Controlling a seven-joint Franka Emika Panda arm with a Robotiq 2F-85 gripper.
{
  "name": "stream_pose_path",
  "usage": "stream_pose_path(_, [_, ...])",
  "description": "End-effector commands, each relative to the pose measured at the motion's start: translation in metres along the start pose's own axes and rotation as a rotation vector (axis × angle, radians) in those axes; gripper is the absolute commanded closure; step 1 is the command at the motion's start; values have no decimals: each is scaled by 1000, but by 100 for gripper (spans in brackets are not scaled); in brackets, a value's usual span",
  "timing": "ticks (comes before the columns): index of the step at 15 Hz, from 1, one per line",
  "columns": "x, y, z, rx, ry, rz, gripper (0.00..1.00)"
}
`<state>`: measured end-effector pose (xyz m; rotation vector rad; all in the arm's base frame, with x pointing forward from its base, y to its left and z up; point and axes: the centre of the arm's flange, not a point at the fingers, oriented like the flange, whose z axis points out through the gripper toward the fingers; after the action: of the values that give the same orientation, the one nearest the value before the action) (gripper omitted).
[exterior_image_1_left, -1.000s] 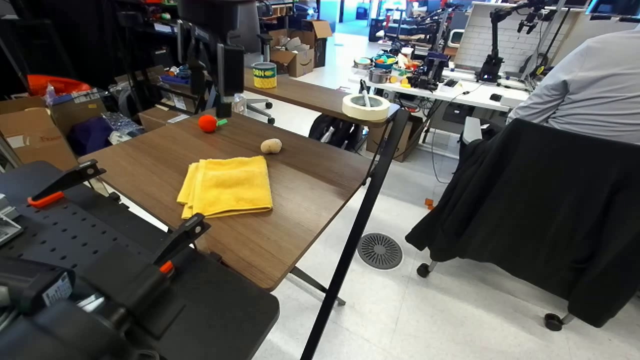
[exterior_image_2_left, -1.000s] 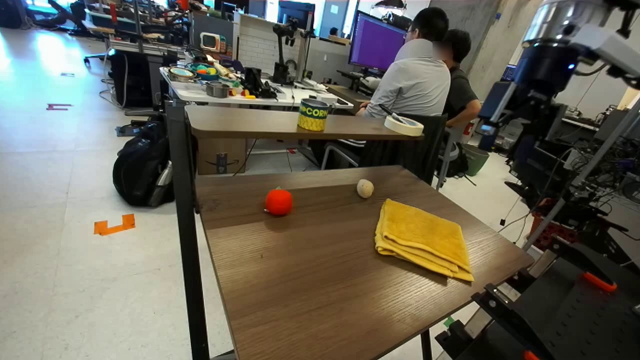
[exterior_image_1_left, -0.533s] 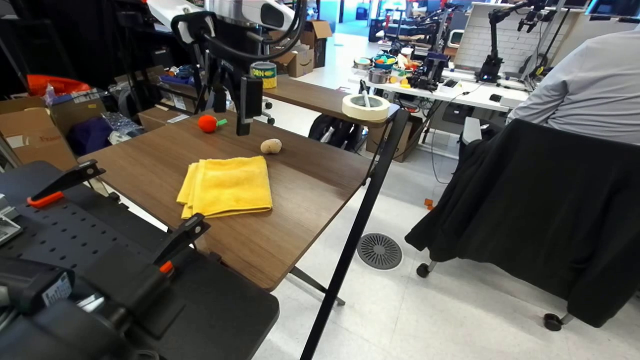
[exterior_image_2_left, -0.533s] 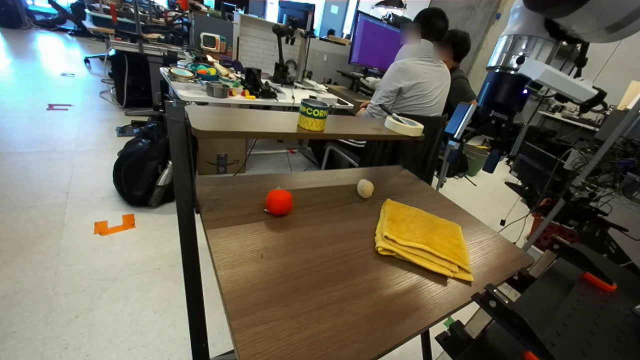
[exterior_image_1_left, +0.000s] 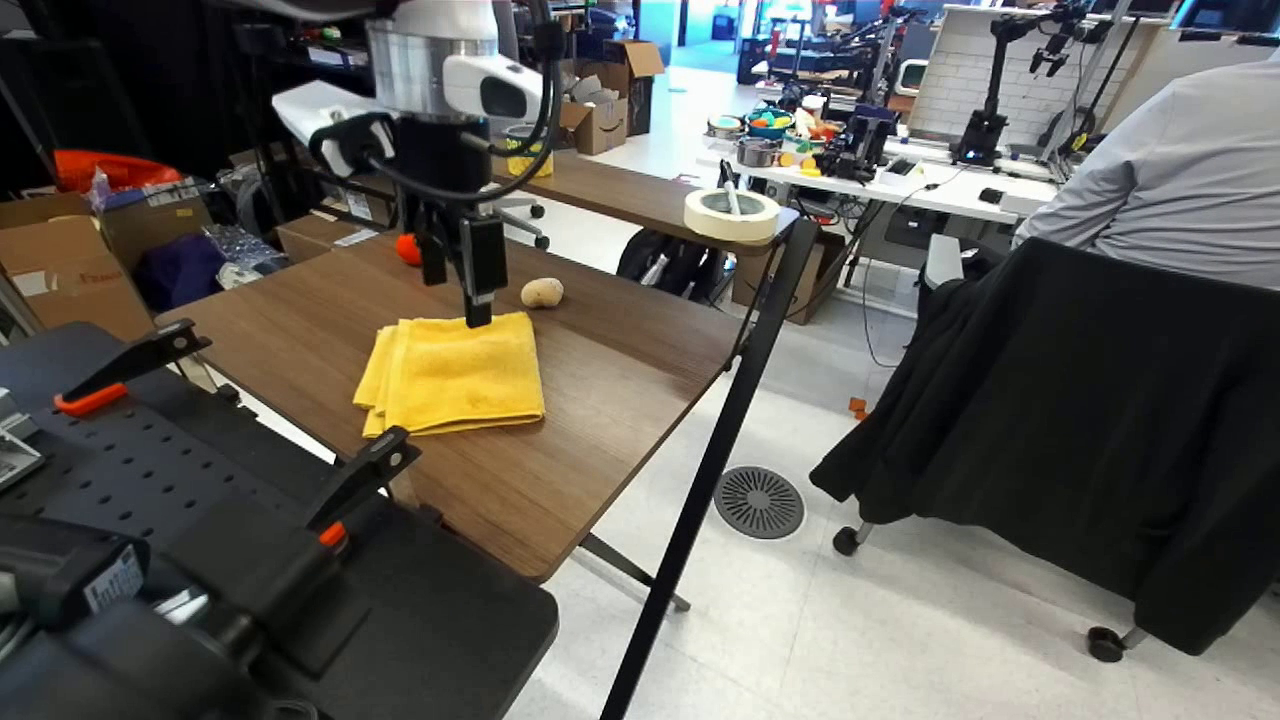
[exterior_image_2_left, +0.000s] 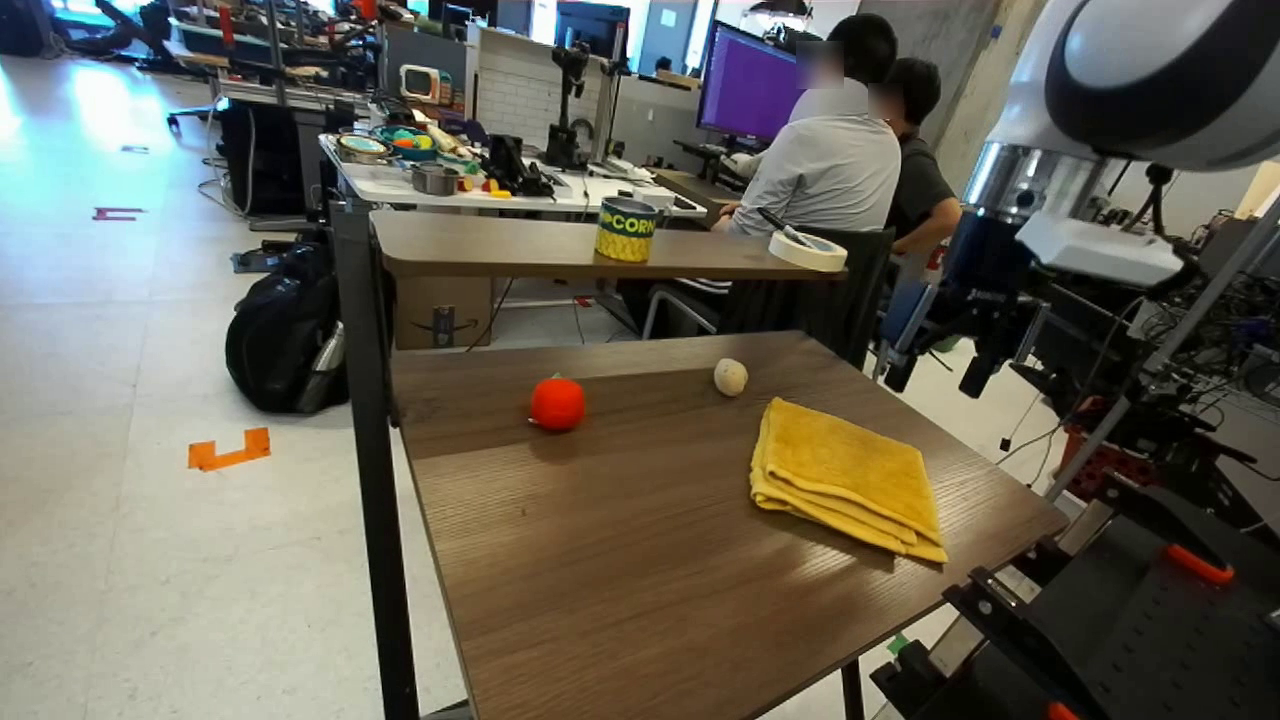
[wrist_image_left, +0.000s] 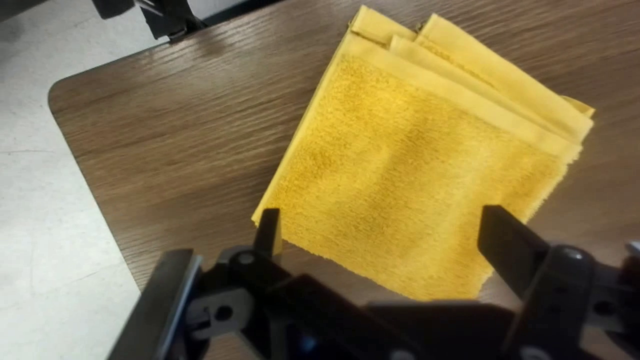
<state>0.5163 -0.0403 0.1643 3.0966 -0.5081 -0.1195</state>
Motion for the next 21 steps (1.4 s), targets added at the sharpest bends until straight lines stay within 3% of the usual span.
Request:
stream_pose_path(1, [-10,-24,50,-28,77,-16,0])
stream_pose_path(4, [-7,-44,83,0,116,-42,0])
stream_pose_path(7, [1,-32,113,-18,73,-58,0])
stream_pose_path(8, [-15,-36,96,-17,81,-53,0])
stream_pose_path(13, [-8,-33,110,-23,73,-49,0])
stream_pose_path(16, [31,-22,132,-18,109,28,0])
stream_pose_path(19, [80,10,158,-42,126,148,0])
stream_pose_path(21, [101,33,176,-43,72,234,0])
